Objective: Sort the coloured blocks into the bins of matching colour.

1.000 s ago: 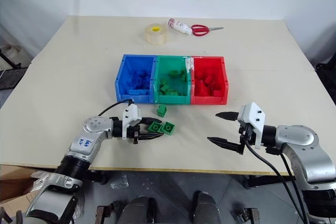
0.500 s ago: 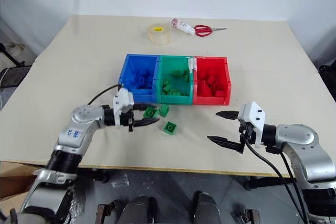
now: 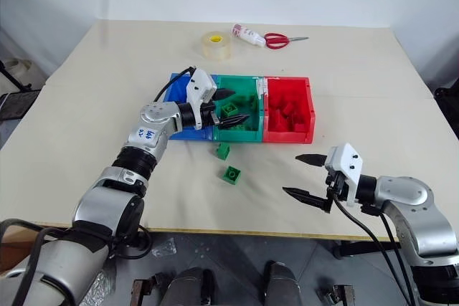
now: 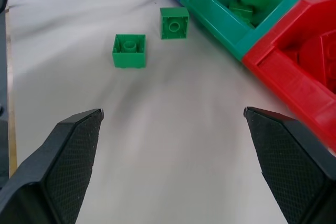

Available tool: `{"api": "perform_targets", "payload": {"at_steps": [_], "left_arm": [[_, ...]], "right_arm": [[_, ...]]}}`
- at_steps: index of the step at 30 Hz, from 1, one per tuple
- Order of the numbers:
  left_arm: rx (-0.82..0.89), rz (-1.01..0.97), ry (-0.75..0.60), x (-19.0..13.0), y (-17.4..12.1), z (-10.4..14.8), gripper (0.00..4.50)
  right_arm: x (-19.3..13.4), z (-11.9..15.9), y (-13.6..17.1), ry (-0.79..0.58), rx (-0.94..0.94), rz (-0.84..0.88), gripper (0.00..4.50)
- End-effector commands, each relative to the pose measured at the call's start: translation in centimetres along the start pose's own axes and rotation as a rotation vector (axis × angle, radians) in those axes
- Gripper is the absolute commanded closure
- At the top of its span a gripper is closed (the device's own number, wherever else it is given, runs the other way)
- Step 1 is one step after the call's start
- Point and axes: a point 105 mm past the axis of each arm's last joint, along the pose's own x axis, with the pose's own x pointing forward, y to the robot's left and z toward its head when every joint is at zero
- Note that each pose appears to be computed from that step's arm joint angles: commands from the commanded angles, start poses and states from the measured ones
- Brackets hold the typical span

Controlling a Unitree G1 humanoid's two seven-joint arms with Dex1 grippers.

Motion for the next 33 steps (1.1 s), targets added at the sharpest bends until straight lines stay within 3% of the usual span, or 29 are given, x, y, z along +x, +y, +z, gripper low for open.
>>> {"api": "perform_targets", "payload": {"at_steps": [1,9,21,27,33], "left_arm": [[0.061,-0.061,-0.044,-1.3,0.1,1.6,0.03],[0.103,-0.225,0.018,-9.9,-1.9,0.6,0.03],[-0.061,-0.222,0.242,-21.6,-6.8,-3.5,0.03],[-0.099,-0.131,0.239,-23.1,-7.0,-4.8,0.03],[-0.079,-0.16,0.218,-21.3,-7.6,-4.5,0.03]], "right_arm": [[-0.8,1.6,-0.3,-0.046,-0.057,-0.021,0.0],[-1.4,2.5,0.6,-0.195,-0.011,0.118,0.0],[-1.0,2.4,-0.1,-0.207,-0.016,0.253,0.0],[-0.7,2.8,-0.4,-0.222,-0.018,0.304,0.0],[-0.4,2.8,-0.7,-0.209,-0.023,0.303,0.0]]}}
